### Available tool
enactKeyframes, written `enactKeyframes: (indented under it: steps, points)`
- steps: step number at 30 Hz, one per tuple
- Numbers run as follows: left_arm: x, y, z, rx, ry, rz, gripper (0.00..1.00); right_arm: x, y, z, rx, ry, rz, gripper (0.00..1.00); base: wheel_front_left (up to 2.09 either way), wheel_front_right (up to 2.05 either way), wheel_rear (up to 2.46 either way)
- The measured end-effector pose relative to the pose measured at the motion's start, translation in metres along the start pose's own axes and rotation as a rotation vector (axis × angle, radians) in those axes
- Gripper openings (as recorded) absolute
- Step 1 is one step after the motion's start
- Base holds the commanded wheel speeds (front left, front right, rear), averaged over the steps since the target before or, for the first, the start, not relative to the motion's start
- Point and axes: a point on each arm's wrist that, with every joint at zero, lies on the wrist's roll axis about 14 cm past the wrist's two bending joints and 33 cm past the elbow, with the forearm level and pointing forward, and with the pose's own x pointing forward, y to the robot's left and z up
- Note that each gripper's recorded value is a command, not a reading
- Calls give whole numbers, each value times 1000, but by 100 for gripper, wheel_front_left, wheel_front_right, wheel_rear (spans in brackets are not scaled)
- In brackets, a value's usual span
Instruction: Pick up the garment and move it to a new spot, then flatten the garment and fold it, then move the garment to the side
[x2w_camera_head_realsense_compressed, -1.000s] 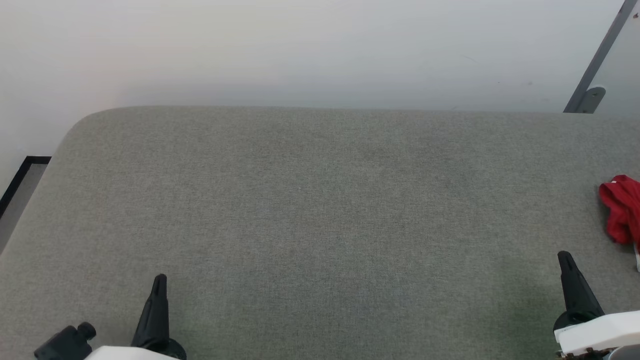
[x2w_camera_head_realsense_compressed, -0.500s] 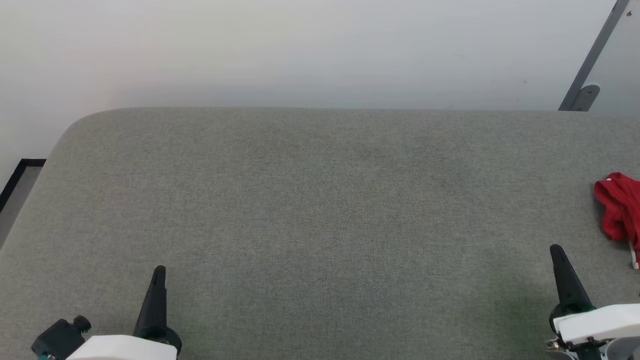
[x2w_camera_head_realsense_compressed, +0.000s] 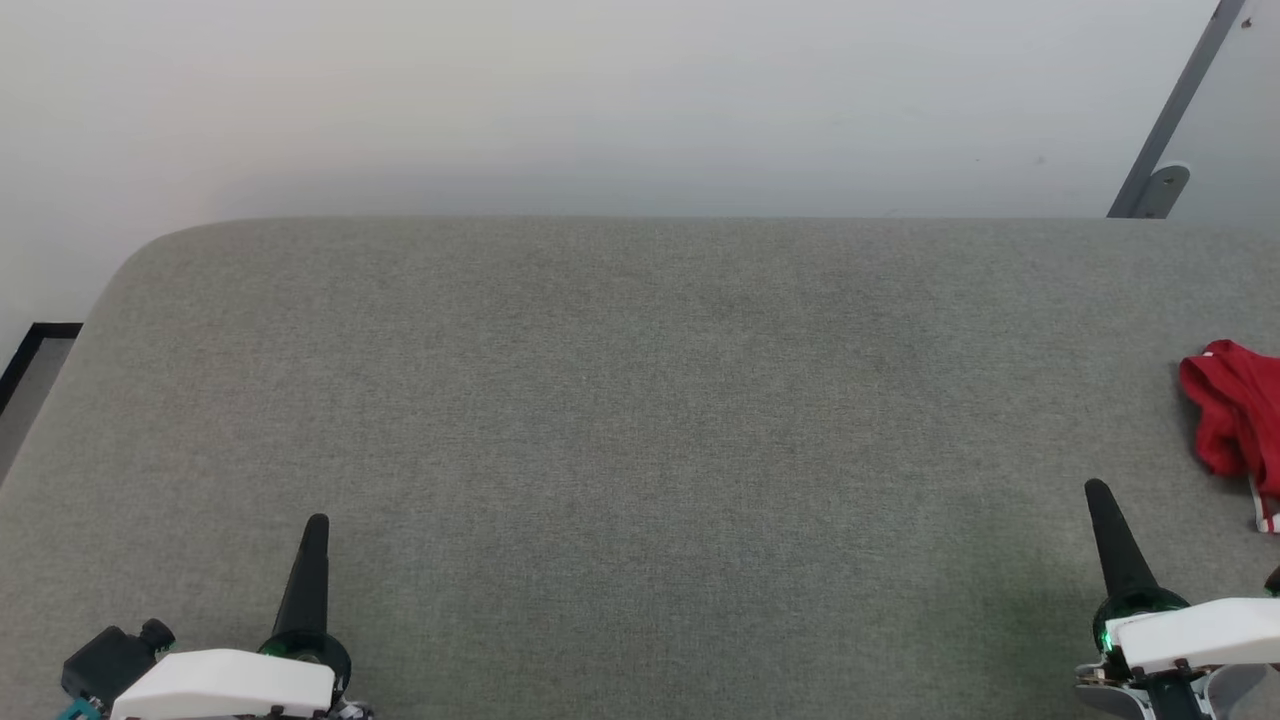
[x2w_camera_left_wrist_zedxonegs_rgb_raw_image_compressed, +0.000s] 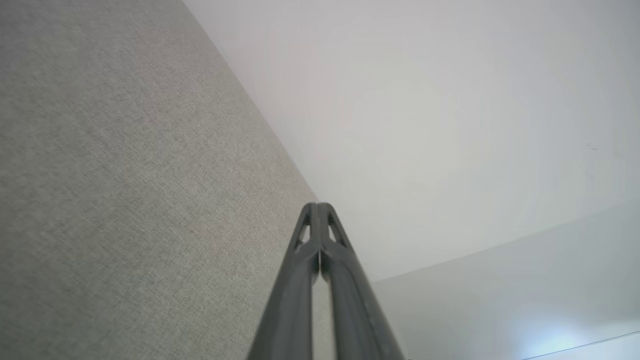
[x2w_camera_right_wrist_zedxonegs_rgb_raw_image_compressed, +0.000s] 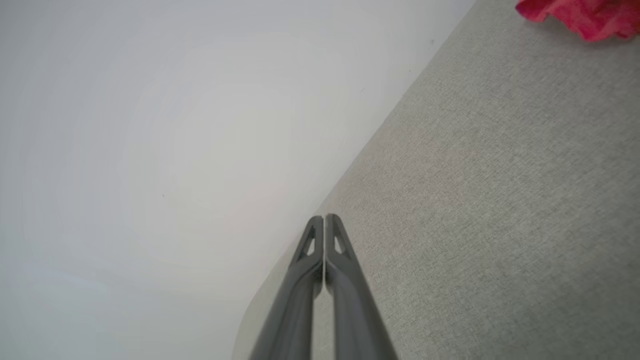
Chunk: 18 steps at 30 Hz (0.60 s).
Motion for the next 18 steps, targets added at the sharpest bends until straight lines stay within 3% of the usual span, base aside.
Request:
enactKeyframes:
  steps: [18]
  points:
    - [11,-5,-1,-158,16,-8,0,4,7,-2,172,-4,17,0,0,0,0]
